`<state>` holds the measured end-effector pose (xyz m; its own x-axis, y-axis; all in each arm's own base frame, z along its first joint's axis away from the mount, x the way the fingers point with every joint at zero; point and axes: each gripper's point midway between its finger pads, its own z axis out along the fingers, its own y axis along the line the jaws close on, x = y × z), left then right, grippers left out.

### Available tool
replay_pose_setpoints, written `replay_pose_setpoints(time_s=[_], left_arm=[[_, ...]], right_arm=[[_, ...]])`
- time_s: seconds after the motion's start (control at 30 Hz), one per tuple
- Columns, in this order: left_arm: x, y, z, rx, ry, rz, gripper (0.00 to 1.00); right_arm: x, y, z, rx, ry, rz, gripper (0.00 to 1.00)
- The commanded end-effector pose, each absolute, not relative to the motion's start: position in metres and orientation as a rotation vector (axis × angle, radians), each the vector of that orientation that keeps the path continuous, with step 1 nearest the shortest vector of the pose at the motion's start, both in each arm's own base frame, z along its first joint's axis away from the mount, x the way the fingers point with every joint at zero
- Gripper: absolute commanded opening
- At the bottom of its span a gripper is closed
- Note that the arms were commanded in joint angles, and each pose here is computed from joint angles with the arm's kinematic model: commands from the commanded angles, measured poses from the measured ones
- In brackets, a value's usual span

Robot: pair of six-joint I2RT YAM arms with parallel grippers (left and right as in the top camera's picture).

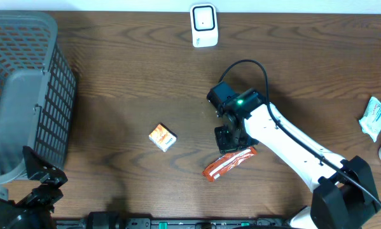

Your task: Scan the item barcode

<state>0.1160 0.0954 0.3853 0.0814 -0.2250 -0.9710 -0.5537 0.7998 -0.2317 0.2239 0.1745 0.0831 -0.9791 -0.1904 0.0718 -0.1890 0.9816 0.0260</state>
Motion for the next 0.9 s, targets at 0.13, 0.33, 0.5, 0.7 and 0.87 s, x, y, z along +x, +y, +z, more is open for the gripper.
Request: replay_pose_setpoints(time_s=[0.13, 0.33, 0.5, 0.7, 0.87], left_arm=[[0.114, 0.097, 0.384, -0.664, 1.495, 0.283, 0.98], [0.114, 0.097, 0.384, -0.664, 1.495, 0.283, 0.98], [0.114, 0.097, 0.384, -0.664, 1.495, 0.283, 0.98], [0.114, 0.097, 0.384, -0.664, 1.495, 0.283, 0.98], [0.114, 0.097, 0.384, -0.664, 1.495, 0.283, 0.98]], right_arm=[[0.212, 0.155, 0.035, 0.259, -3.035, 0.057, 0.02], [0.198, 0.139, -0.003, 0.170, -2.994, 0.074, 0.01], [0.222, 0.158, 0.020, 0.212, -3.051, -0.023, 0.01], [0.259, 0.174, 0.084, 0.288, -3.166, -0.060, 0.01], [0.253, 0.162, 0.070, 0.287, -3.150, 0.019, 0.01]])
